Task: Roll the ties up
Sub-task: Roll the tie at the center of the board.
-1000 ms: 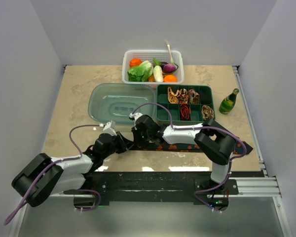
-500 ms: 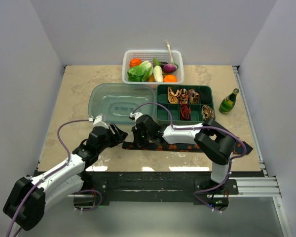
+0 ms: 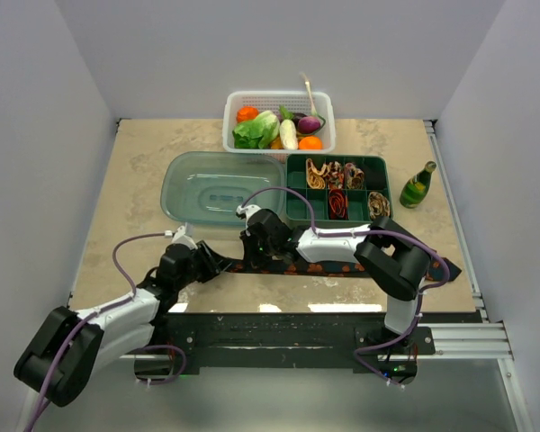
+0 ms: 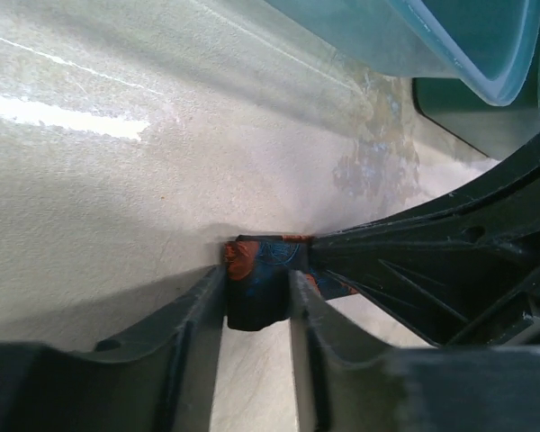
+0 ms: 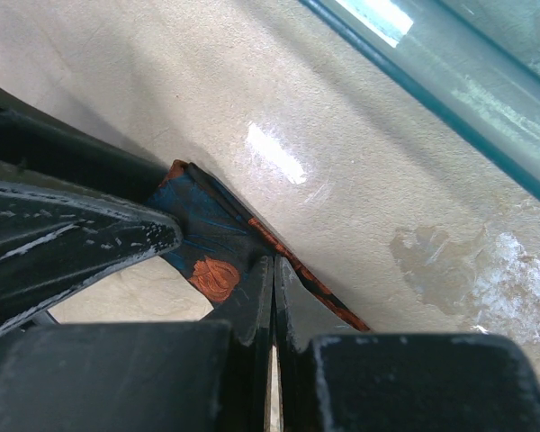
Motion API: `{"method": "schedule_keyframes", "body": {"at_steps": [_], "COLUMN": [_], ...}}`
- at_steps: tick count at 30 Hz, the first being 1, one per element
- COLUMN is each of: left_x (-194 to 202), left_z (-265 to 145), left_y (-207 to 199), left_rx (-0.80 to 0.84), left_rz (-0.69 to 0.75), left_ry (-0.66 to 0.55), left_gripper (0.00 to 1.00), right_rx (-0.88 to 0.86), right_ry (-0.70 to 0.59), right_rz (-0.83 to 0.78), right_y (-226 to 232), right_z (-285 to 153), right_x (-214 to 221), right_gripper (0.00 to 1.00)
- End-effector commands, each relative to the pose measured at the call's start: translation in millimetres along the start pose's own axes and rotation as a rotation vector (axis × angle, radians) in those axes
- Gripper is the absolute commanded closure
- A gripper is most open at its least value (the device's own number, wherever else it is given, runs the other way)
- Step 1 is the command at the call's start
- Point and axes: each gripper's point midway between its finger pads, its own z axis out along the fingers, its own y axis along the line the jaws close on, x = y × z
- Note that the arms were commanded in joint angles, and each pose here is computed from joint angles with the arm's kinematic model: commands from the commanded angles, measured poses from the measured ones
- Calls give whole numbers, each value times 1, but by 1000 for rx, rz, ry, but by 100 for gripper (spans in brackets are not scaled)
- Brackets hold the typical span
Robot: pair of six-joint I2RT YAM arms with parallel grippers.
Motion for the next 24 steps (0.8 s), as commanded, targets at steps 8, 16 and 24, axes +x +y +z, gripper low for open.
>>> {"method": "schedule_keyframes", "body": {"at_steps": [8, 16, 24], "left_x": [-7, -20, -26], "left_z": [-2, -2, 3], "left_y": [-13, -18, -12], "left_rx": [90, 55, -24], "left_rz": [-33, 46, 130], "left_ry": [-53, -70, -49], "left_gripper": [95, 100, 100], "right_rx": [5, 17, 2], "right_ry": [11, -36, -75], "right_rz": [-13, -21, -26], "right_y": [0, 5, 13], "right_z": [-4, -22, -31], "right_x": [2, -16, -33], "right_gripper": [100, 100, 100]}}
